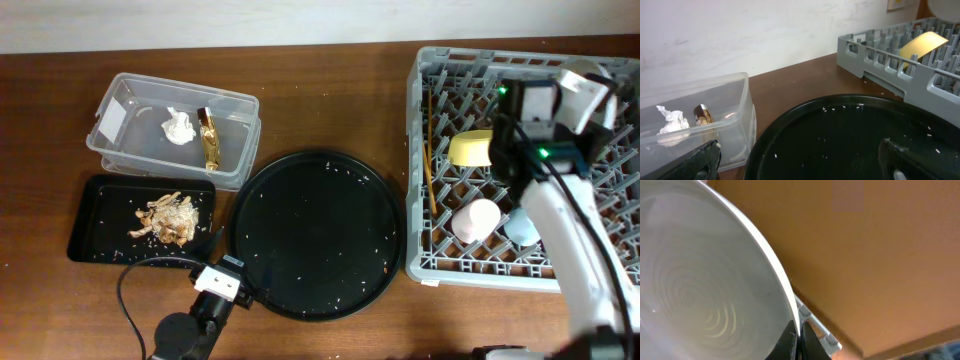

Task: Sort waste into correct bins and load items into the dishwasher rack
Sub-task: 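Grasp the white plate edge with the right gripper and lift it, then stand the white plate upright in the dish rack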

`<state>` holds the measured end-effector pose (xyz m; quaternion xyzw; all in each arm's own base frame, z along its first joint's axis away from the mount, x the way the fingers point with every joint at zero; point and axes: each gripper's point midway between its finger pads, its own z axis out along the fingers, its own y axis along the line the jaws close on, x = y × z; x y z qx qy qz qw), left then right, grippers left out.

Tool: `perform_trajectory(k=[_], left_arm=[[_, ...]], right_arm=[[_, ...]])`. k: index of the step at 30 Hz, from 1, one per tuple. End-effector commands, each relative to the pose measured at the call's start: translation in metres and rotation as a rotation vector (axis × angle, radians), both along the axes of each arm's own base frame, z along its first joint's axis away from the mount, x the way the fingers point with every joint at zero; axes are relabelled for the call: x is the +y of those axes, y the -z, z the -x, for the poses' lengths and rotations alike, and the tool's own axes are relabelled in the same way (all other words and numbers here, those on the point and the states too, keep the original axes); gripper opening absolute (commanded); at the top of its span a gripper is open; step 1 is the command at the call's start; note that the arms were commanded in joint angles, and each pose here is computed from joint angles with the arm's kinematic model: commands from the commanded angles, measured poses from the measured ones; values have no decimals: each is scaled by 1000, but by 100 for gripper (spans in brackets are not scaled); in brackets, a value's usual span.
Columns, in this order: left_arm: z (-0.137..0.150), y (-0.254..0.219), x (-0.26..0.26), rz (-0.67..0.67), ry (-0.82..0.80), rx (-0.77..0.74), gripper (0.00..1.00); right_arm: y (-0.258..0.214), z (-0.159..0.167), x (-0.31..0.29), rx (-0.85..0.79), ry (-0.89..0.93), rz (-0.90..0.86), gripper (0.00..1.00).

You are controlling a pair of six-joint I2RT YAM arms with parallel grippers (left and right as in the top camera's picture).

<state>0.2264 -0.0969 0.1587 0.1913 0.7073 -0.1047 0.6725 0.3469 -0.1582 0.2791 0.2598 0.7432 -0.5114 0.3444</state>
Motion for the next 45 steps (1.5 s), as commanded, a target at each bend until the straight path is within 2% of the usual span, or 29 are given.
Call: perform_trajectory(k=[1,5,10,11,12,13,14,16,20,24,27,29,33,34,37,39,44,45], left_arm=[[0,1,0,-10,5,-6,99],[0,1,0,-10,5,-6,99],[0,1,0,-10,5,-6,99],[0,1,0,-10,5,-6,99],[0,1,0,-10,5,-6,99],[0,1,0,-10,5,-6,99],[0,1,0,-10,5,-6,100],[0,1,0,-10,5,-6,99],[0,1,0,-10,5,-6,99],[0,1,0,-10,5,-6,99],[0,1,0,-10,5,-6,99],[0,1,0,-10,5,-6,99],[0,1,0,-10,5,-6,100],[0,1,0,-10,5,-6,99],[0,1,0,-10,5,-6,100],[0,1,0,-10,5,-6,99],[0,1,0,-10,5,-6,99],[0,1,0,-10,5,-6,99]], right_arm=[[11,-12,-7,246,40,138,4],[47,-31,-8,410,25,167,4],[61,-43,14,447,-54,160,4],[61,-46,21,445,-72,165,9],[60,-49,30,441,-95,169,33],[60,-51,36,432,-112,169,72],[56,-55,45,412,-141,164,91],[38,-61,72,341,-238,143,98],[3,-56,103,262,-369,101,98],[-27,-27,164,175,-666,-89,99],[-41,26,237,151,-1010,-389,98],[-56,84,302,156,-1353,-640,98],[-86,159,350,144,-1728,-838,98],[-88,168,354,155,-1772,-868,98],[-79,184,340,217,-1762,-865,98],[-81,184,326,191,-1726,-827,98],[-105,182,270,-16,-1591,-677,98],[-104,174,251,-75,-1505,-642,98]])
